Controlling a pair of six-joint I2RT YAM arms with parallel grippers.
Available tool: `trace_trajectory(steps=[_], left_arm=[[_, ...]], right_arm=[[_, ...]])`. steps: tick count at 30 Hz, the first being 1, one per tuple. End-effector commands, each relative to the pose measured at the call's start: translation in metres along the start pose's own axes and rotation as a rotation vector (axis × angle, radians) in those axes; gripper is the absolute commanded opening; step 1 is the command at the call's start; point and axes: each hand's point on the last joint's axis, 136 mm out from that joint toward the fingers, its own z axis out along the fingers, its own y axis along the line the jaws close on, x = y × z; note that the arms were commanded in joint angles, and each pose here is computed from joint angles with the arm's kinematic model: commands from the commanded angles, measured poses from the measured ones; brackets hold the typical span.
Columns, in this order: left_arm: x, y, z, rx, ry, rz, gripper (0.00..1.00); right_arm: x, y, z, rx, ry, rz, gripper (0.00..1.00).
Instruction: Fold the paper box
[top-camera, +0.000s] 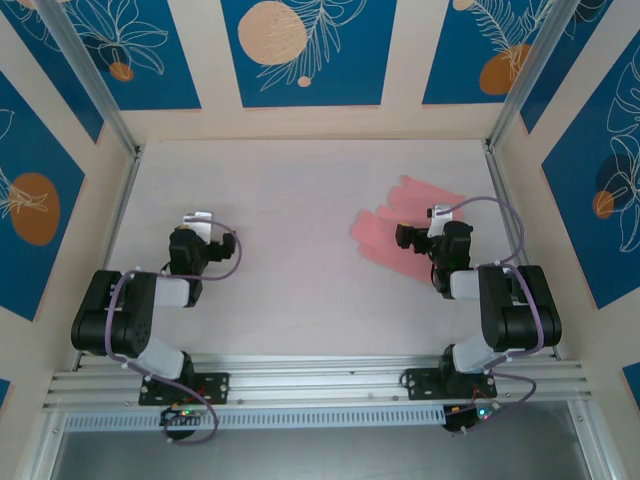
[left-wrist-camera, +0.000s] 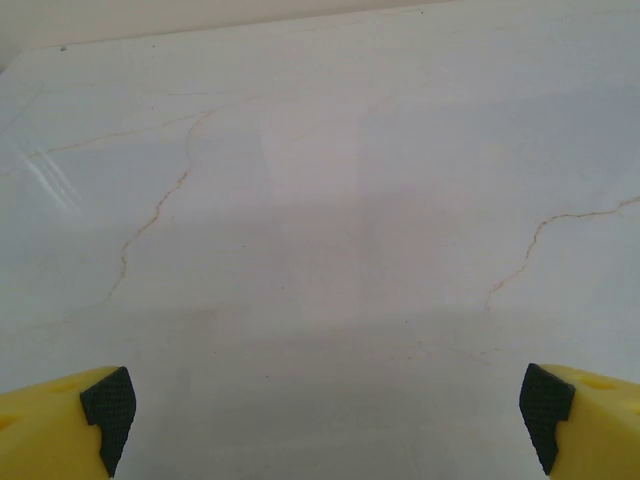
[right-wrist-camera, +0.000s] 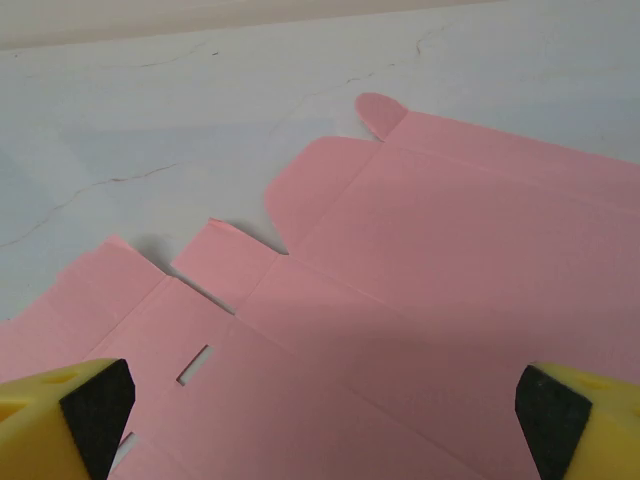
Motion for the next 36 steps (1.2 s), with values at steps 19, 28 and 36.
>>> trace_trajectory(steps=[19,28,36], left_arm=[[-0.005,-0.002,0.002,0.018,-0.012,0.014,1.0],[-0.01,-0.009,0.001,0.061,-0.01,0.032,1.0],[-0.048,0.003,-0.03,0.003,-0.048,-0.005,1.0]], right_arm=[[-0.011,0.003,0.003,-0.015,-0.024,-0.005,1.0],[-0.011,0.003,0.002,-0.016,-0.026,-0.005,1.0],[-0.028,-0.011,-0.01,0.049,-0.007,0.061,1.0]])
